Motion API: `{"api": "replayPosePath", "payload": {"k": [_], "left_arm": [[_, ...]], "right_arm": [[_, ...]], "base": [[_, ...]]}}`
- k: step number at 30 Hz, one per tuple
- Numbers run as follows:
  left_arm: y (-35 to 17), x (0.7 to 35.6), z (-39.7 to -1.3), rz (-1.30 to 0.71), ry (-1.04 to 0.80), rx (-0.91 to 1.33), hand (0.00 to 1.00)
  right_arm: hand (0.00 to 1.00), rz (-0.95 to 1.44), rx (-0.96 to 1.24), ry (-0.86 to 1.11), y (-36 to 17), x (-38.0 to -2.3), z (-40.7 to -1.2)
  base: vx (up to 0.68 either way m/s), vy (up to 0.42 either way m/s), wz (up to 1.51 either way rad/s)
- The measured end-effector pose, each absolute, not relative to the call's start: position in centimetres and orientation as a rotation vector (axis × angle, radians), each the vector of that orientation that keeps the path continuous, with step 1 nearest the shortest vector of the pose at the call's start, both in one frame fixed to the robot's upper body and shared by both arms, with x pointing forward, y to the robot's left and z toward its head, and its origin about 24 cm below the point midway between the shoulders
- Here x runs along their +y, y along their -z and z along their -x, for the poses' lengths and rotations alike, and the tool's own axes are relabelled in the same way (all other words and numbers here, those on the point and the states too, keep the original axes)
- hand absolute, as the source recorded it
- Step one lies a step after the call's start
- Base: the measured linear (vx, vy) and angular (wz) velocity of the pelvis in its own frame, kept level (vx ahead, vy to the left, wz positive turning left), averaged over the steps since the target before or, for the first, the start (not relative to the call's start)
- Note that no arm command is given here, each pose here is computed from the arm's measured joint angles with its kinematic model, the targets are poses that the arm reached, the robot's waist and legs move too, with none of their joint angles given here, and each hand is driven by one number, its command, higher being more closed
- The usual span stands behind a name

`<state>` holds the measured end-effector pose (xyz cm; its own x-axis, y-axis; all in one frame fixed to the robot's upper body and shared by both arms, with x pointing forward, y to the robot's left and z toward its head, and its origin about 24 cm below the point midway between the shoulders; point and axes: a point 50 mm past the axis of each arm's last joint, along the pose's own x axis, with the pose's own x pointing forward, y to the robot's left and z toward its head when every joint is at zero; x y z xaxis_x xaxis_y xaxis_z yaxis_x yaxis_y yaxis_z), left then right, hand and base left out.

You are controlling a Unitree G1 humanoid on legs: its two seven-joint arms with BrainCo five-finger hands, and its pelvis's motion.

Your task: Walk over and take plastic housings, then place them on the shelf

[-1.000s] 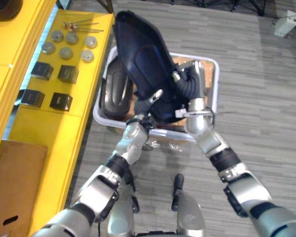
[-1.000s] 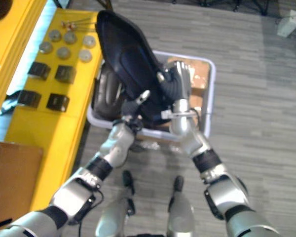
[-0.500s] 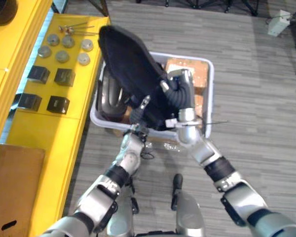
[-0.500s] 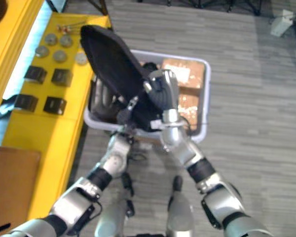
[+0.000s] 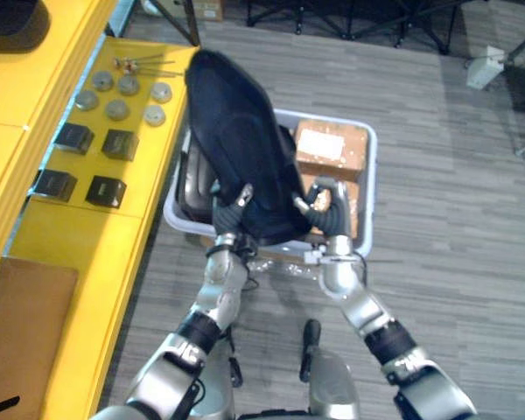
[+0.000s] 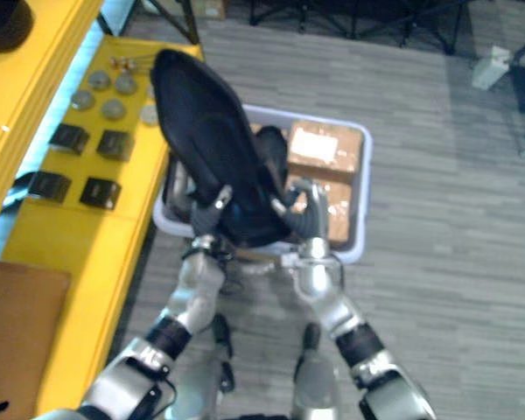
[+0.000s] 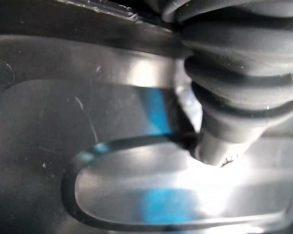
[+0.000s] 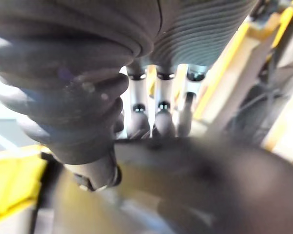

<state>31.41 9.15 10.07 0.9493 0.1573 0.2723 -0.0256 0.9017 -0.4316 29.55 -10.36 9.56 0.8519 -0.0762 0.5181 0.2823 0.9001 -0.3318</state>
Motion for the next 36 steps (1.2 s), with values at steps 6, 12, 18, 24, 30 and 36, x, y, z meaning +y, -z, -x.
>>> {"api": "replayPosePath", "payload": {"k": [6, 12, 18, 24, 30, 36], "left_arm": [[-10.3, 10.0, -27.1, 0.228, -0.22, -0.428, 1.0], [-7.6, 15.2, -24.3, 0.0, -0.47, -0.355, 1.0], [-5.2, 20.6, -20.3, -0.083, -0.74, -0.248, 1.0], [-5.0, 20.6, -18.6, -0.158, -0.744, -0.251, 1.0], [-3.6, 20.5, -18.3, -0.176, -0.745, -0.204, 1.0], [-3.0, 19.3, -18.6, -0.068, -0.697, -0.185, 1.0]], "right_arm": [[0.0, 0.1, -0.38, 0.085, -7.9, -11.5, -26.9], [0.0, -0.279, -0.303, 0.081, -6.2, -17.8, -25.0], [0.0, -0.456, -0.285, 0.211, -3.5, -23.6, -20.5], [0.0, -0.631, -0.109, 0.365, 1.8, -22.8, -16.4], [0.0, -0.659, 0.227, 0.601, 8.6, -22.4, -12.1], [0.0, -0.754, 0.269, 0.645, 9.8, -21.3, -11.5]], "base": [[0.09, -0.009, 0.15], [-0.02, 0.004, -0.03], [-0.02, 0.009, -0.02], [0.01, 0.0, 0.0], [0.0, 0.001, -0.01], [0.0, 0.0, 0.0]]}}
